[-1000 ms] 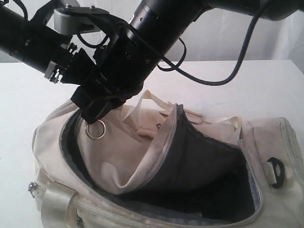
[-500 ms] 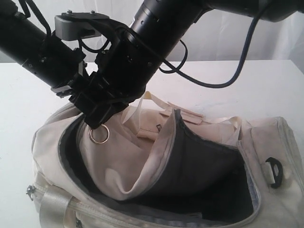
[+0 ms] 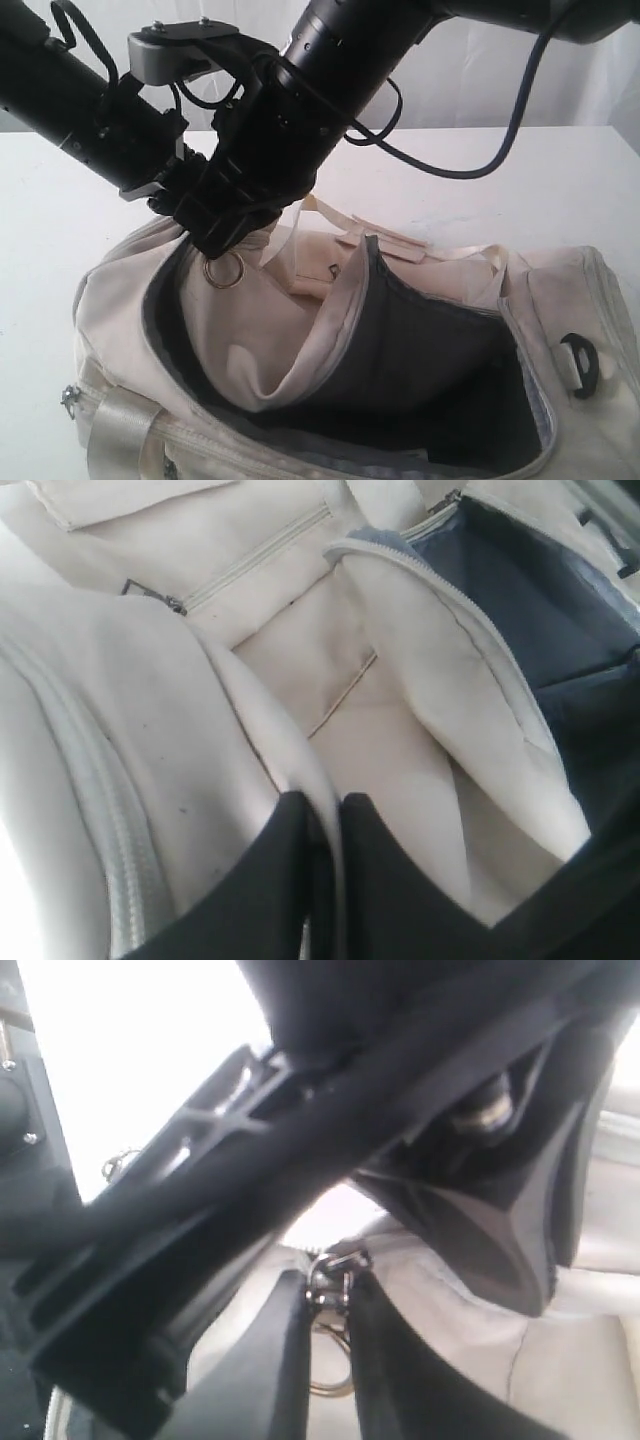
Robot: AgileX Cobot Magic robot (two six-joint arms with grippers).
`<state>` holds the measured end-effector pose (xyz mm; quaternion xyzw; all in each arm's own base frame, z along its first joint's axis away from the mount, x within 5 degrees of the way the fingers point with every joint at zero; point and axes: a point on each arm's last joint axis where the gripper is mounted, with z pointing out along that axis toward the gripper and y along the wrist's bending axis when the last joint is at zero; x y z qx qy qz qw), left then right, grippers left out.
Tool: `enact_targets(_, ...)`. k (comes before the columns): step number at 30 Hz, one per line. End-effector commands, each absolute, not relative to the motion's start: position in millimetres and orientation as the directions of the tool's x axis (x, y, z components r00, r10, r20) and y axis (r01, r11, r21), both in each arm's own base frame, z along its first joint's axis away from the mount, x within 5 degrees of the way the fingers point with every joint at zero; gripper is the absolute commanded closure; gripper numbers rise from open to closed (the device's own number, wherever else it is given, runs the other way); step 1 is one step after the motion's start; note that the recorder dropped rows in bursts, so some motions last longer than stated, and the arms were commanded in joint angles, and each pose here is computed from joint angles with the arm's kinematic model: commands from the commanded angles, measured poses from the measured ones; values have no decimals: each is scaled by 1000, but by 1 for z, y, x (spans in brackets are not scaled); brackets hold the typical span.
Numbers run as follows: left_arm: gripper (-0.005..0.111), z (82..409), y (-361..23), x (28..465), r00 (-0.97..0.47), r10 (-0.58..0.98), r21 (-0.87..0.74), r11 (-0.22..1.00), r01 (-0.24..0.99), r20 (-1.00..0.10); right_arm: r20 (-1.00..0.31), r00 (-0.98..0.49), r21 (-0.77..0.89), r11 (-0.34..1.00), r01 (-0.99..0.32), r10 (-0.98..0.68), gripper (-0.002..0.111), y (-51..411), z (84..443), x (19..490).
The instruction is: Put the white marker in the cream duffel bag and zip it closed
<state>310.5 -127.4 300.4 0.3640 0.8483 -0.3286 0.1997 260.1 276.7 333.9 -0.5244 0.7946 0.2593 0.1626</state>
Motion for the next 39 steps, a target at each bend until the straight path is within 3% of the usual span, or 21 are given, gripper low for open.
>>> enact_targets(1, 107, 299, -136, 316, -665, 416, -428, 530, 731, -621, -616, -410, 269, 310, -912, -672, 108, 286, 346, 258)
enact_targets(12, 107, 301, -133, 329, -647, 346, -357, 614, 704, -679, -597, -372, 298, 234, -926, -711, 108, 308, 346, 229)
enact_targets(22, 107, 286, -134, 340, -669, 331, -362, 641, 677, -665, -572, -368, 364, 175, -915, -733, 108, 320, 347, 206)
enact_targets(39, 107, 285, -130, 351, -646, 289, -301, 703, 645, -707, -573, -385, 453, 112, -885, -724, 108, 319, 359, 190)
